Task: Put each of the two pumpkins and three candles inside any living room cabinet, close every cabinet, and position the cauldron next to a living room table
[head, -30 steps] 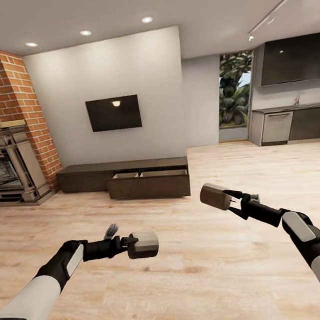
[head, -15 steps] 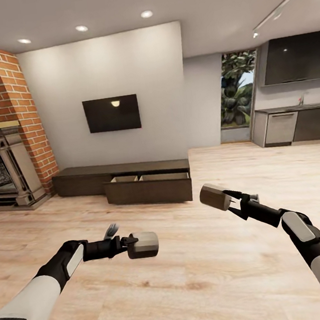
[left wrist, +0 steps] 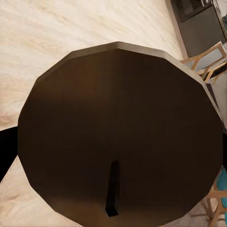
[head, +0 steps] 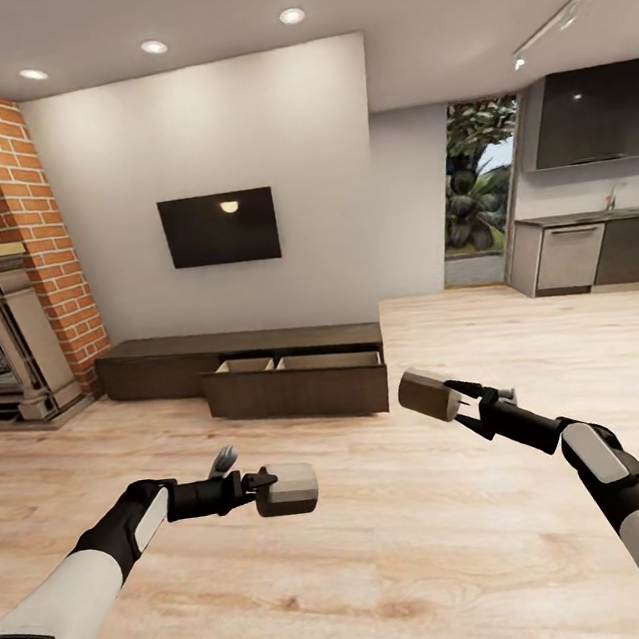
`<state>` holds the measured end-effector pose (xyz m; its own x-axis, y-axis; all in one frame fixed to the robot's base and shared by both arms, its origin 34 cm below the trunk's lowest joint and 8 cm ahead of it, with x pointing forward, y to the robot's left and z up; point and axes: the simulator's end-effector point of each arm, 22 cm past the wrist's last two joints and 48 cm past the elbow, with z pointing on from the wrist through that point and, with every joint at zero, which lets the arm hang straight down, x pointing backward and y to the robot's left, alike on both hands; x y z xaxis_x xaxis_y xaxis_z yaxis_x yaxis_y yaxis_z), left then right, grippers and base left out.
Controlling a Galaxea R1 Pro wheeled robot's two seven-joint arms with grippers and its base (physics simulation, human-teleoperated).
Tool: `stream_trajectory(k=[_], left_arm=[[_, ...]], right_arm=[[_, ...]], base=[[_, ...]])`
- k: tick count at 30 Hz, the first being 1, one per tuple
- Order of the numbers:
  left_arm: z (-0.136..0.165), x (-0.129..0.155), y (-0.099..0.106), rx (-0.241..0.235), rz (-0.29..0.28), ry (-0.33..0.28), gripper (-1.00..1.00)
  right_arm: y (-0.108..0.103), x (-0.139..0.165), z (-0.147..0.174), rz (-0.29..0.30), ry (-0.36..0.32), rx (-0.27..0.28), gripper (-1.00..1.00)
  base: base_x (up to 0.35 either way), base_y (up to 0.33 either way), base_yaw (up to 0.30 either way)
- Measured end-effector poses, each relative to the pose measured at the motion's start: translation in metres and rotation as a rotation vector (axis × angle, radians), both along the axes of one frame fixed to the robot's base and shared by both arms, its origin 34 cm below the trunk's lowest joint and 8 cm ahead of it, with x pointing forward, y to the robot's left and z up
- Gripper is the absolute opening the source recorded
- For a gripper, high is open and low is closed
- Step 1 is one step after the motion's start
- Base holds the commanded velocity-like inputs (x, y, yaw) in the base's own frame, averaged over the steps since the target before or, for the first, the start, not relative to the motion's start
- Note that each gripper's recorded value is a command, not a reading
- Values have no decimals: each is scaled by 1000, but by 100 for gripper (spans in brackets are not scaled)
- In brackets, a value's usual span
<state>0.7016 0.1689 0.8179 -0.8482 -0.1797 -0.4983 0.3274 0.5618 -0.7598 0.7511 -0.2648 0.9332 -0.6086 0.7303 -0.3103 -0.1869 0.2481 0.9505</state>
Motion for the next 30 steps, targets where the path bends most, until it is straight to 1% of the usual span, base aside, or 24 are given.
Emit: stream_trajectory(k=[4, 7, 9, 13, 14, 16, 17, 18, 20, 22, 23, 24, 25, 26, 27, 30], left_arm=[[0, 0, -2, 0, -2, 0, -100], [-1, 0, -1, 3, -1, -1, -100], [-1, 0, -1, 6, -1, 0, -100], [-2, 0, -1, 13, 0, 0, -100], [-4, 1, 0, 20, 3, 1, -100], [-10, 3, 5, 50, 18, 6, -100], [-16, 6, 10, 85, 37, 12, -100], [-22, 7, 14, 115, 53, 19, -100], [-37, 13, 24, 200, 98, 38, -100], [-47, 16, 28, 252, 129, 55, -100], [-53, 17, 30, 287, 145, 62, -100], [-61, 20, 34, 346, 173, 72, -100], [-64, 21, 36, 367, 183, 76, -100], [-73, 23, 40, 427, 217, 91, -100], [-79, 25, 43, 480, 237, 98, -100], [-91, 26, 44, 587, 296, 125, -100]], right_arm=[[-2, 1, -7, -9, 24, -22, -100], [-6, 3, -23, -28, 77, -69, -100], [-11, 4, -41, -51, 140, -126, -100], [-31, 1, -82, -114, 292, -265, -100], [-36, 0, -91, -129, 328, -298, -100], [-44, -4, -106, -149, 388, -363, -100], [-46, -7, -115, -153, 420, -408, -100], [-46, -9, -121, -150, 436, -441, -100], [-35, -13, -132, -116, 455, -512, -100], [-27, -16, -137, -90, 458, -551, -100], [-23, -17, -139, -80, 459, -566, -100], [-19, -18, -142, -66, 459, -587, -100], [-17, -18, -142, -61, 458, -592, -100], [-12, -19, -144, -48, 457, -615, -100], [-9, -20, -146, -40, 456, -632, -100], [3, -20, -151, -18, 451, -691, -100]], base=[[334, 0, 0], [334, 0, 0], [334, 0, 0], [334, 0, 0], [334, 0, 0], [334, 0, 0], [334, 0, 0], [334, 0, 0], [334, 0, 0], [331, 0, 0], [302, 0, 0], [294, 0, 0], [269, 0, 0], [245, 0, 0], [223, 0, 0], [188, 0, 0]])
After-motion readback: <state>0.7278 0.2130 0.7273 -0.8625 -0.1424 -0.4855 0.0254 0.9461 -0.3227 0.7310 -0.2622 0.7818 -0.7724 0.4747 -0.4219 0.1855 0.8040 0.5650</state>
